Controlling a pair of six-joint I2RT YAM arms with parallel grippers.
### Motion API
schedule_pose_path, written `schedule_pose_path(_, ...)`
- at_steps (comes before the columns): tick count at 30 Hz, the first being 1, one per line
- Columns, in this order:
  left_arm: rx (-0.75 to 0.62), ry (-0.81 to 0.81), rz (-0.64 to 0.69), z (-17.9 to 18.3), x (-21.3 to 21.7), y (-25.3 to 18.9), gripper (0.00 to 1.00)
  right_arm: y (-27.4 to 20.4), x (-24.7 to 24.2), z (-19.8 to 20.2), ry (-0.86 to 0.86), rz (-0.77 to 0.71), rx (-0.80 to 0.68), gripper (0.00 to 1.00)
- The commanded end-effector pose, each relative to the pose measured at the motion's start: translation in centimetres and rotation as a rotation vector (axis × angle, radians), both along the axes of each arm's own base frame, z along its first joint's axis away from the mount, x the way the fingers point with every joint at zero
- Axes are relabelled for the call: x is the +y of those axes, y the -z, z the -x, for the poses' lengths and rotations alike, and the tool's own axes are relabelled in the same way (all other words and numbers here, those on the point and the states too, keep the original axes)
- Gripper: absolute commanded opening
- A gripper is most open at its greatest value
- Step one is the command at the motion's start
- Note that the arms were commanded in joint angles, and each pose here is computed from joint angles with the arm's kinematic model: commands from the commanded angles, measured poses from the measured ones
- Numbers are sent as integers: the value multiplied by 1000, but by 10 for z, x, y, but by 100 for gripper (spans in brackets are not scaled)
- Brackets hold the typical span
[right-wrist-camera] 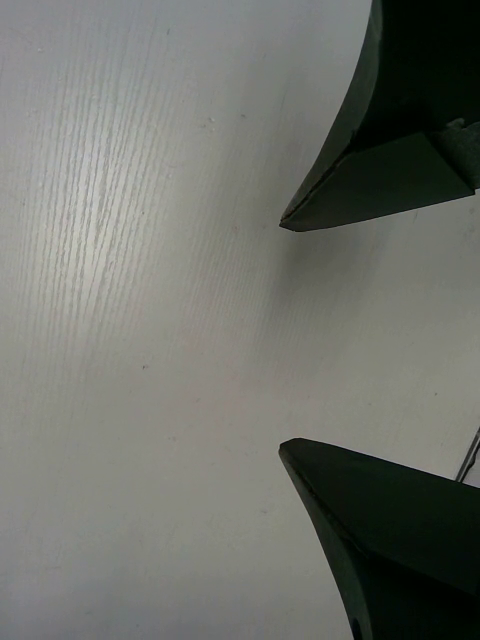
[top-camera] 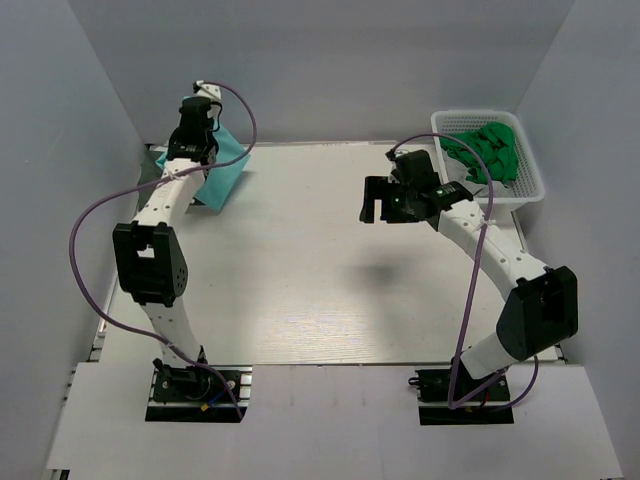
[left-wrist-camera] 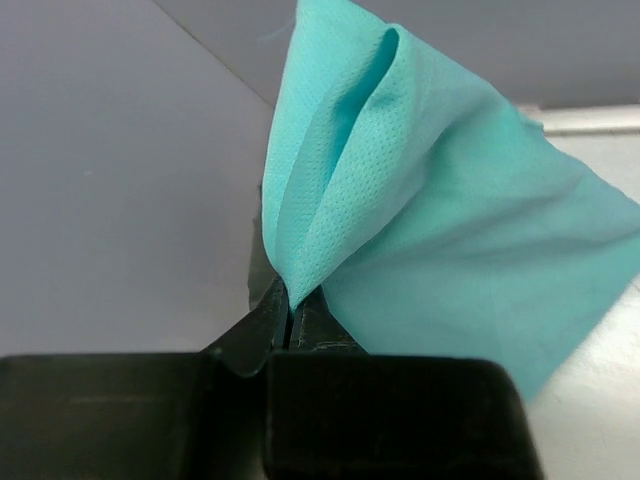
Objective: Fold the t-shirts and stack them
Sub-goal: Put the neatly folded tshirt into the corner of the board with the left arm
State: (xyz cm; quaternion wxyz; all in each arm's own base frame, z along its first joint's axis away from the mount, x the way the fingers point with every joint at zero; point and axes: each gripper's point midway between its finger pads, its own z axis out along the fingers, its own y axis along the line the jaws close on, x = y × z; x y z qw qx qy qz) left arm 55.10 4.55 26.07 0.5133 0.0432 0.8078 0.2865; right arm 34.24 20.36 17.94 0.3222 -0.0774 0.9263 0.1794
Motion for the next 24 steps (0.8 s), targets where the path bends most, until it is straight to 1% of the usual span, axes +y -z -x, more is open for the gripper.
schedule_pose_path(1,-98,-51,32,-12,19,-34,0,-20,9,-14,-22,-38,-50,90)
schedule_pose_path(2,-101,-72,44,-14,28,-40,0,-16,11,-15,-29,-37,-37,90)
schedule_pose_path(3,-94,-87,43,-17,37,-37,0,-21,14,-16,-34,-42,-42,90)
schedule_pose_path(4,-92,-82,56,-27,35,-32,0,-19,15,-16,-37,-44,-31,90)
schedule_pose_path(6,-66,-101,57,-29,49,-23,0,-16,18,-21,-39,-47,-21,90)
schedule_pose_path(9,-58,-77,85,-33,57,-15,0,-14,20,-24,-40,-44,-7,90)
schedule_pose_path(11,-37,-58,108,-36,58,-2,0,-15,22,-27,-40,-46,-6,90)
schedule_pose_path(13,-1,-72,108,-37,66,15,0,-19,25,-30,-44,-46,-15,90)
schedule_pose_path(17,14,-136,138,-41,90,37,0,-16,29,-33,-51,-55,2,90)
schedule_pose_path(19,7,-162,146,-42,104,37,0,-16,30,-34,-50,-61,6,90)
schedule_pose_path(20,30,-164,147,-45,104,50,0,-15,32,-33,-53,-61,12,90)
schedule_pose_path(22,7,-187,154,-46,117,45,0,-14,31,-35,-48,-66,18,90)
schedule_pose_path(24,40,-192,160,-46,122,61,0,-14,33,-35,-51,-64,21,90)
